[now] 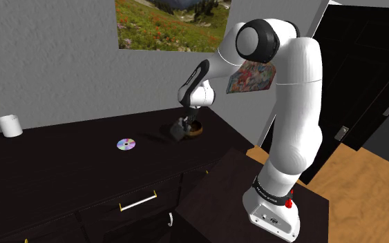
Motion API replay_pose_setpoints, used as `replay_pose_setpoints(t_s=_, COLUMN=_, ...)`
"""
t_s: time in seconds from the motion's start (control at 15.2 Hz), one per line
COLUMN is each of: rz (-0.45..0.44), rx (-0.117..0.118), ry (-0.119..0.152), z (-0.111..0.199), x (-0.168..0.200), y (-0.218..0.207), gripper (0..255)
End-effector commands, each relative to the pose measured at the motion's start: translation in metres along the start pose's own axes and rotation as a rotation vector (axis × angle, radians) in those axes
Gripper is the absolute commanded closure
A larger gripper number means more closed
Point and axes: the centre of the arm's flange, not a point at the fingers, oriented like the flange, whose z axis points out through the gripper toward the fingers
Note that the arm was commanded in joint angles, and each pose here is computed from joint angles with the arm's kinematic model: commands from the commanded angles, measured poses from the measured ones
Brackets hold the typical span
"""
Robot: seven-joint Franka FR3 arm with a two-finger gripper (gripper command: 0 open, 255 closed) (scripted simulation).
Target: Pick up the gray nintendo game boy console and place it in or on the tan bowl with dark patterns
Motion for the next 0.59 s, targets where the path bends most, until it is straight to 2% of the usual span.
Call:
replay_pose_setpoints(t_s=0.0, rz=0.000, rx=0.000, ry=0.000, z=-0.011, x=0.002, y=0.001, gripper=255)
replay_pose_setpoints(t_s=0.53, rz=0.000, rx=0.000, ry=0.000, z=-0.053, x=0.006, y=0.000, gripper=255)
